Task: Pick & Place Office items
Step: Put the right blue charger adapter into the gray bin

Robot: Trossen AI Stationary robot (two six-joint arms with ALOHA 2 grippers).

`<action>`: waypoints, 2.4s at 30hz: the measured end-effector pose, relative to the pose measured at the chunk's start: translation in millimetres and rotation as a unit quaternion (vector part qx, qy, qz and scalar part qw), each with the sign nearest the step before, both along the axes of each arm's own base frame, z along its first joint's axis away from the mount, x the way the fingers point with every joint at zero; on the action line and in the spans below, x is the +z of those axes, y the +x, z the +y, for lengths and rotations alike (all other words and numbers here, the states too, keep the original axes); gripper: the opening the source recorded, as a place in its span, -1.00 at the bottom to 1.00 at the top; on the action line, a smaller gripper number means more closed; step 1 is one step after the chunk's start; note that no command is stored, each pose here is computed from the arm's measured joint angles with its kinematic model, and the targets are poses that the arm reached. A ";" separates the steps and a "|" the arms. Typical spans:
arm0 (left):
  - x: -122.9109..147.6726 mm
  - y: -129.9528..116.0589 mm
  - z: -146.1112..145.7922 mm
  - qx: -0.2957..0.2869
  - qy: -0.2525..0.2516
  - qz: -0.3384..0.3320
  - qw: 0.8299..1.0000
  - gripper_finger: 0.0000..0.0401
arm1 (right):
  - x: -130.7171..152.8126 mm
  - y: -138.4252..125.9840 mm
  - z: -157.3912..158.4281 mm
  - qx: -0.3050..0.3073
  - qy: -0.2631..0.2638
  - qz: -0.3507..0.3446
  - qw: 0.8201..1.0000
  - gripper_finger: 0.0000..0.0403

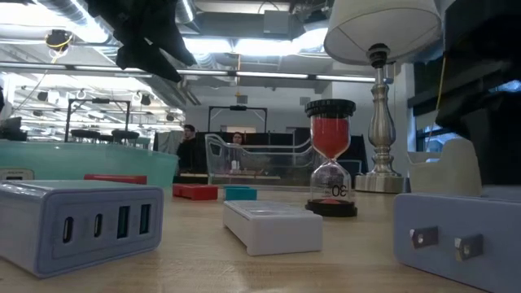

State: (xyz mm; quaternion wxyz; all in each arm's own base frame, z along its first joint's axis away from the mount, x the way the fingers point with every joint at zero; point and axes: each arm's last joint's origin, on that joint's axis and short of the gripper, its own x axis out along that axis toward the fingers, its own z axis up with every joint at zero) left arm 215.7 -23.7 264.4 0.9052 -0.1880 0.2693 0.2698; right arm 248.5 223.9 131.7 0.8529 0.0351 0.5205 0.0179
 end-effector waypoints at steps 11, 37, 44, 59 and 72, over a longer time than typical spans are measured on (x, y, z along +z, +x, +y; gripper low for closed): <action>0.2 0.0 0.3 0.005 0.004 -0.001 1.000 0.33 | 46.0 14.4 -7.6 -0.021 -0.076 0.044 0.996 0.06; 1.1 0.0 1.5 0.014 0.029 -0.002 0.999 0.33 | 140.6 -67.2 -133.2 -0.235 -0.250 0.010 0.939 0.10; 1.6 -0.4 2.6 0.024 0.049 0.000 0.998 0.33 | 116.4 -83.7 -152.2 -0.338 -0.207 0.039 0.917 0.13; 1.6 -0.4 2.7 0.026 0.051 0.000 0.998 0.33 | 74.9 -100.4 -170.7 -0.519 -0.168 0.075 0.835 0.13; 1.5 -0.3 2.6 0.026 0.050 0.000 0.998 0.33 | 62.3 -94.6 -174.5 -0.567 -0.132 0.045 0.812 0.13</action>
